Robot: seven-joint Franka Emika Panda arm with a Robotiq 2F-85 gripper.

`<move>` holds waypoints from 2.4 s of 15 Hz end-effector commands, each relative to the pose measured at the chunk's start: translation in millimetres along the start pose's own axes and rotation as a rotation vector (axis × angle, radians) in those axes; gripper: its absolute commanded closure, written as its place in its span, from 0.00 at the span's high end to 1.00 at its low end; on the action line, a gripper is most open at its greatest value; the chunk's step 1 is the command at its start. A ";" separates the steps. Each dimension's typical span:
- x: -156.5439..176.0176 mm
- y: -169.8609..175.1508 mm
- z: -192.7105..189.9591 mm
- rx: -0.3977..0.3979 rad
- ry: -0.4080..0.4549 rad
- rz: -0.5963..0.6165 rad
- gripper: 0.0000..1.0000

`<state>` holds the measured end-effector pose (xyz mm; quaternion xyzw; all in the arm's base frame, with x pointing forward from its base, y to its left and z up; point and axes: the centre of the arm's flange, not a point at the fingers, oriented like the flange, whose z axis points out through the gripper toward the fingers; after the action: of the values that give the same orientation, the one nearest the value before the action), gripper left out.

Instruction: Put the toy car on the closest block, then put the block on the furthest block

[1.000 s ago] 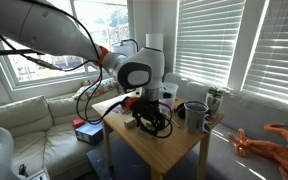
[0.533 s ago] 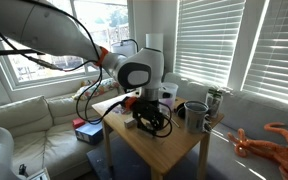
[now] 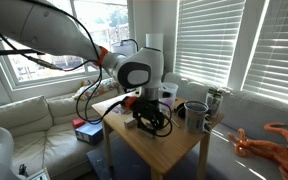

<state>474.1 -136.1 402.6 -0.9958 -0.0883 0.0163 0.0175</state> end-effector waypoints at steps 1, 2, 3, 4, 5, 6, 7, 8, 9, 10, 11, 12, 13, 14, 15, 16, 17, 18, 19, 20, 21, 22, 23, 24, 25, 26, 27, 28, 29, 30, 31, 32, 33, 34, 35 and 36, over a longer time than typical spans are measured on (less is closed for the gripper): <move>-7.4 3.4 -15.5 -0.018 0.037 0.014 0.60; -7.4 5.5 -19.1 -0.017 0.047 0.015 0.60; -7.1 7.7 -23.1 -0.019 0.063 0.012 0.60; -6.1 9.6 -27.1 -0.022 0.078 0.005 0.60; -3.9 11.4 -31.1 -0.021 0.092 -0.007 0.60; -0.8 12.8 -34.4 -0.025 0.104 -0.020 0.60; 4.0 13.9 -37.2 -0.028 0.114 -0.029 0.60; 7.7 14.2 -39.5 -0.028 0.123 -0.039 0.60; 12.2 14.4 -41.8 -0.028 0.130 -0.050 0.60; 17.0 14.0 -44.1 -0.030 0.136 -0.061 0.60; 20.6 13.6 -46.2 -0.029 0.139 -0.072 0.60; 25.2 12.1 -47.7 -0.023 0.143 -0.086 0.60; 29.6 9.7 -46.9 -0.025 0.141 -0.095 0.60; 34.1 7.6 -45.4 -0.024 0.135 -0.105 0.60; 37.6 5.8 -44.0 -0.022 0.133 -0.114 0.60; 41.0 4.0 -41.7 -0.025 0.126 -0.116 0.60; 43.7 2.6 -39.0 -0.024 0.122 -0.124 0.60; 46.4 1.5 -35.9 -0.027 0.118 -0.129 0.60; 49.0 0.6 -32.9 -0.026 0.117 -0.137 0.60; 51.1 0.3 -29.9 -0.023 0.111 -0.143 0.60; 52.8 0.2 -27.0 -0.020 0.107 -0.150 0.60; 54.1 0.6 -24.7 -0.021 0.103 -0.151 0.60; 54.8 0.6 -23.2 -0.018 0.100 -0.155 0.60; 55.9 0.8 -21.4 -0.017 0.098 -0.157 0.60; 56.7 0.8 -20.5 -0.017 0.097 -0.159 0.60; 57.6 0.9 -19.9 -0.015 0.097 -0.160 0.60; 58.4 0.8 -19.1 -0.015 0.098 -0.162 0.60; 58.8 0.6 -18.5 -0.014 0.097 -0.163 0.60; 59.1 0.6 -18.7 -0.013 0.098 -0.165 0.60; 59.3 0.4 -18.5 -0.013 0.096 -0.164 0.60; 59.6 0.2 -18.0 -0.012 0.093 -0.163 0.60; 59.9 0.4 -17.4 -0.012 0.092 -0.159 0.60; 59.9 0.6 -16.8 -0.010 0.089 -0.153 0.60; 59.7 0.6 -16.2 -0.008 0.088 -0.150 0.60; 59.4 0.9 -15.8 -0.007 0.088 -0.149 0.60; 58.8 1.1 -15.5 -0.005 0.087 -0.145 0.60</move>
<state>526.8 -125.7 418.2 -0.9866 -0.1608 -0.0267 0.0074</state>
